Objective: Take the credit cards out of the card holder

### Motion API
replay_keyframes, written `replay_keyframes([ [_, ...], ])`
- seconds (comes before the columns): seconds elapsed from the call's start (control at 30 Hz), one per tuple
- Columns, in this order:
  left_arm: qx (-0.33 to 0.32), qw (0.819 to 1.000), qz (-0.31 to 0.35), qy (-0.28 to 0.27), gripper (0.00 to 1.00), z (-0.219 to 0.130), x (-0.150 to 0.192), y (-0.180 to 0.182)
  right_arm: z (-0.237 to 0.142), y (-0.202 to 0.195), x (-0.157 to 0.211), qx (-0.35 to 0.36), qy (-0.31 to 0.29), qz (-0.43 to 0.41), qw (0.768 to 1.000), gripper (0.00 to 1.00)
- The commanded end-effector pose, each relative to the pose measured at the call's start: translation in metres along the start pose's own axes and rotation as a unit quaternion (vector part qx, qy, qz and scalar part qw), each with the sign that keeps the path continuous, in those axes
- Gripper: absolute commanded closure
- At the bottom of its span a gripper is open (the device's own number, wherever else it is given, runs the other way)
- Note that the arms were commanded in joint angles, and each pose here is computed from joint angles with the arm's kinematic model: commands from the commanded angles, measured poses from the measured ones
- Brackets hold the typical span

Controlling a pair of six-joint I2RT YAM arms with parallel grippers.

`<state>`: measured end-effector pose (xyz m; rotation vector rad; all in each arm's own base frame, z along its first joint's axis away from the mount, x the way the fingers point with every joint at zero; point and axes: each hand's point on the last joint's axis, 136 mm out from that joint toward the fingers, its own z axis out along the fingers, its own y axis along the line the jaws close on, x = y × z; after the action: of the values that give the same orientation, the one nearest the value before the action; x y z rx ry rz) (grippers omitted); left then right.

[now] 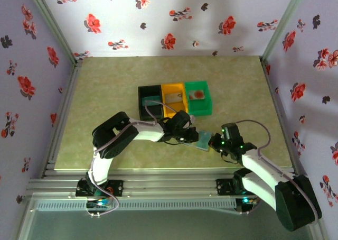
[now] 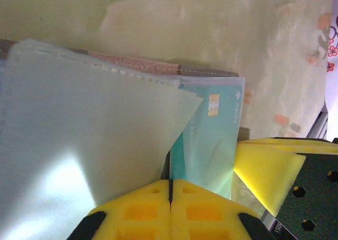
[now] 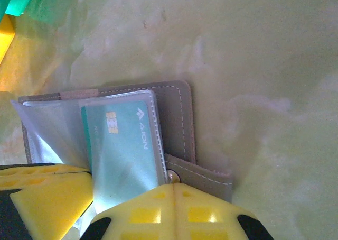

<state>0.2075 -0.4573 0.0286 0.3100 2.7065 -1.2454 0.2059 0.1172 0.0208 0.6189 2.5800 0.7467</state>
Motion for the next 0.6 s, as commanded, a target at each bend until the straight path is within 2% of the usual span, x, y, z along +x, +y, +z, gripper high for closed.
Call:
replay_keyframes([
  [0.0,0.039,0.999,0.028,0.001,1.00,0.007,0.005,-0.015,0.005,-0.020,0.011,0.031,0.016,0.010,0.999,1.00],
  [0.57,0.052,0.997,0.029,-0.040,1.00,-0.018,-0.002,-0.010,0.004,-0.020,0.011,0.030,0.017,0.010,0.999,1.00],
])
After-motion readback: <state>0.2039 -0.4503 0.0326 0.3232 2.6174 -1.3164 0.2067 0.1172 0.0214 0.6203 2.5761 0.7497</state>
